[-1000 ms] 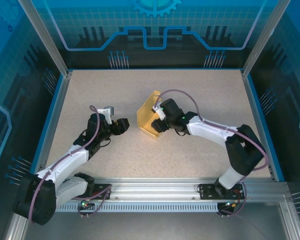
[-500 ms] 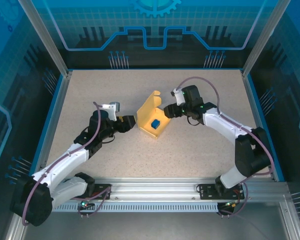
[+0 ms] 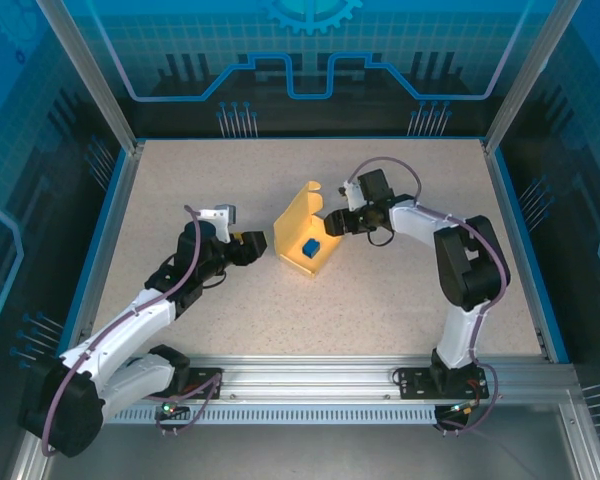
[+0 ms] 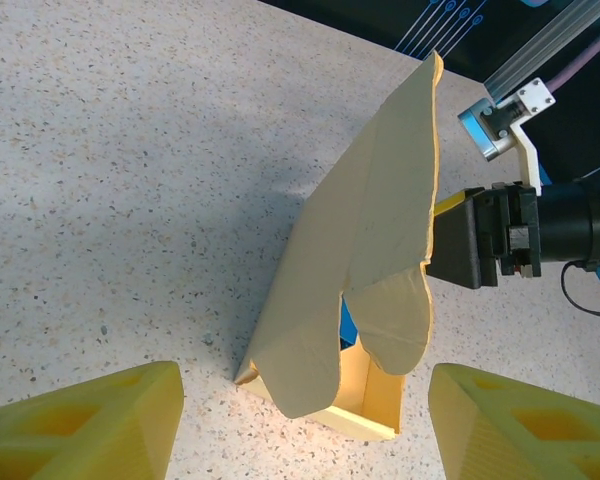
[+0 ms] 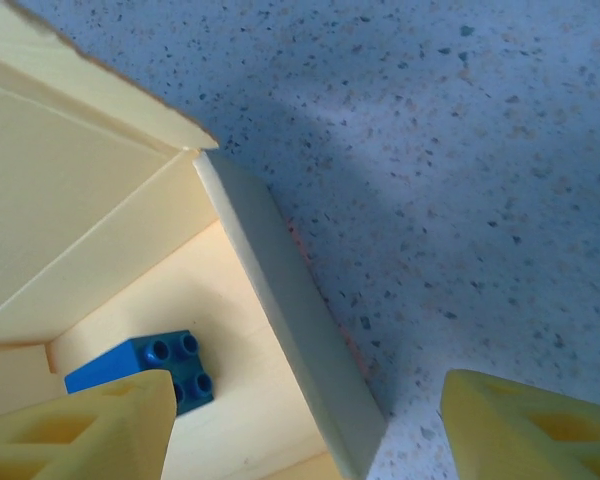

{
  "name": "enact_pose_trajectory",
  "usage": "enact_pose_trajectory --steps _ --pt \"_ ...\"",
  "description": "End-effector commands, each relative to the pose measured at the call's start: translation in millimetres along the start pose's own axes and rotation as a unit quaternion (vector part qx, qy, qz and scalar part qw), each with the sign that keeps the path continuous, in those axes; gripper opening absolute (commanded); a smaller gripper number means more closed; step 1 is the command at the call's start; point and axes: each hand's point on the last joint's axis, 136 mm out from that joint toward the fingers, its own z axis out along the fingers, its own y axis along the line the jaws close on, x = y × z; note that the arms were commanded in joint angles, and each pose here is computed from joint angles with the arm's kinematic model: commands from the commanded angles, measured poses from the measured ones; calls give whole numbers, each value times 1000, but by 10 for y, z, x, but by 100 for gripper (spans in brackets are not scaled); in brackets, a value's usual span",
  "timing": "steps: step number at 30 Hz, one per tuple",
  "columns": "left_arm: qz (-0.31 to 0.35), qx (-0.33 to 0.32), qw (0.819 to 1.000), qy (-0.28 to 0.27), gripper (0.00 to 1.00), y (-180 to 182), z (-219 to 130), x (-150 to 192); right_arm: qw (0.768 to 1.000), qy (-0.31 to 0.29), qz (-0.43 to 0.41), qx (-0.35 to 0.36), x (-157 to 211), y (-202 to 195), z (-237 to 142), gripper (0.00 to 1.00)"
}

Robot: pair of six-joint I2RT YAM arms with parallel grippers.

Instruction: Fold the paper box

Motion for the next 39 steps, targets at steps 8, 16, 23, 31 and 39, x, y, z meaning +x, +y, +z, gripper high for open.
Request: enact_pose_trajectory --steps 8,16,23,31,39 --pt "32 -21 999 -11 69 50 -30 -54 998 20 5 -51 64 201 90 69" --pt "24 -50 998 -12 74 260 -50 23 998 26 0 -53 222 298 -9 69" --pt "10 -78 997 -19 74 420 -104 44 998 15 -7 -56 392 466 -105 69" --pt "2 -89 996 -12 74 506 -170 178 999 8 -18 -42 667 624 -178 69" --pt "9 -39 999 -16 72 366 -193 249 989 -93 -105 40 241 440 -609 70"
